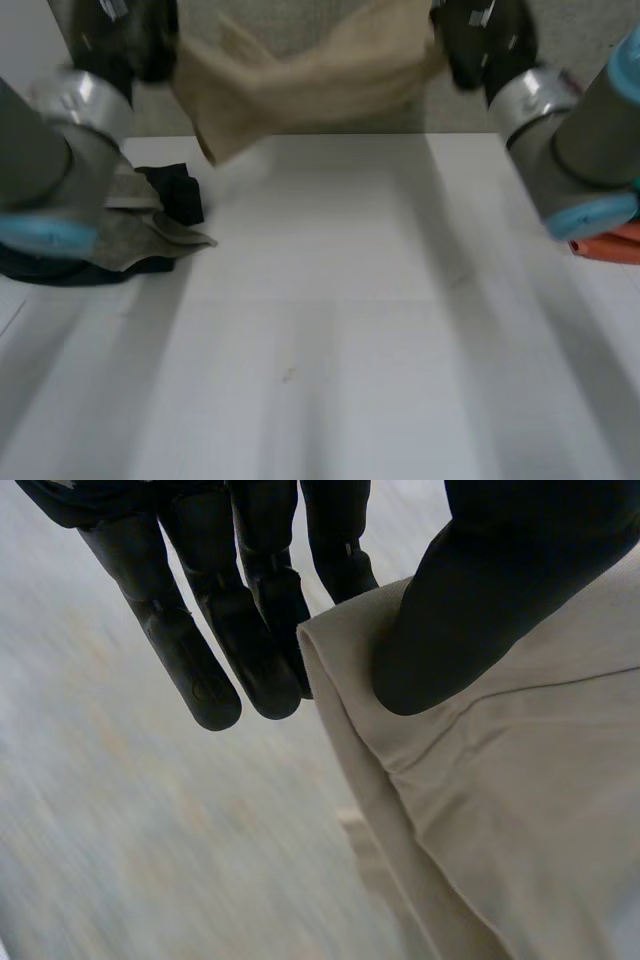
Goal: Fold the laundry.
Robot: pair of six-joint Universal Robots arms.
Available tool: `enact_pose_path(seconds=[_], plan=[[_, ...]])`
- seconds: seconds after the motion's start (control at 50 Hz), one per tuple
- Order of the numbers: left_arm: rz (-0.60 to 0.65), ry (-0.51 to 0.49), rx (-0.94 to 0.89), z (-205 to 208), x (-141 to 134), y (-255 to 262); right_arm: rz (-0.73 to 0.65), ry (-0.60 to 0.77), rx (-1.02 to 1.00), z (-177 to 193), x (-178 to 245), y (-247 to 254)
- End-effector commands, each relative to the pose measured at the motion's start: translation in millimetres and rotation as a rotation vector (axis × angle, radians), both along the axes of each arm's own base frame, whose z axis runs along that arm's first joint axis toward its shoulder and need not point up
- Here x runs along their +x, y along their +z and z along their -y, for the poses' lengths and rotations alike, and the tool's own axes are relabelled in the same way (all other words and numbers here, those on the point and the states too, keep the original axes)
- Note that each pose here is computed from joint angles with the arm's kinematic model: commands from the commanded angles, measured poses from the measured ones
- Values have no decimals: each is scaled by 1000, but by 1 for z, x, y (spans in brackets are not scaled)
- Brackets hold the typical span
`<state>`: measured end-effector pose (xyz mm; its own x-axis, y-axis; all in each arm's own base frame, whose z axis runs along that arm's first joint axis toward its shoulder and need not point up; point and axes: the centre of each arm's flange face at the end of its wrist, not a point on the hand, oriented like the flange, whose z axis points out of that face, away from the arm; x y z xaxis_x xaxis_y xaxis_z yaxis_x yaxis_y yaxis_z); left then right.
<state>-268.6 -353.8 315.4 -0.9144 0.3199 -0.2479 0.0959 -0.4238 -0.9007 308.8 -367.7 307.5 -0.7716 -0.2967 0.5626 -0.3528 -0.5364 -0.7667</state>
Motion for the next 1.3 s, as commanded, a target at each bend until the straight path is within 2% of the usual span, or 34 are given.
enact_pose_path(seconds=[0.02,0.06,0.16,0.3,0.44,0.56,0.6,0.64,0.72,0.78,0.8,0.86,0.88,0.94,1.02,1.16,1.3], plan=[[143,-23,283,-17,0,-116,-155,-8,225,6,2,-107],[220,-24,363,-28,1,-150,-228,-12,283,2,1,-141],[344,-32,420,-53,3,-173,-369,-23,373,-14,-5,-172],[423,-53,489,-98,13,-151,-422,-16,468,-44,-18,-150],[599,-106,660,-156,29,-141,-538,-3,642,-84,-38,-138],[865,-240,899,-234,53,-127,-841,78,1001,-162,-82,-135],[941,-287,967,-254,62,-118,-926,144,1036,-182,-93,-131],[957,-314,966,-259,62,-111,-944,178,994,-184,-96,-129],[900,-308,820,-236,51,-97,-908,151,896,-168,-98,-121],[820,-255,706,-196,35,-94,-783,74,869,-132,-90,-126],[771,-224,647,-172,25,-93,-709,39,858,-115,-84,-128],[703,-177,559,-137,10,-96,-609,-18,842,-92,-76,-130],[660,-139,509,-114,1,-100,-559,-53,825,-78,-72,-132],[618,-80,436,-81,-12,-109,-501,-102,767,-57,-67,-135],[574,32,293,-24,-34,-121,-429,-158,576,-24,-56,-138],[570,63,170,27,-59,-143,-315,-190,286,12,-35,-143],[555,51,146,40,-72,-161,-281,-198,201,30,-21,-166]])
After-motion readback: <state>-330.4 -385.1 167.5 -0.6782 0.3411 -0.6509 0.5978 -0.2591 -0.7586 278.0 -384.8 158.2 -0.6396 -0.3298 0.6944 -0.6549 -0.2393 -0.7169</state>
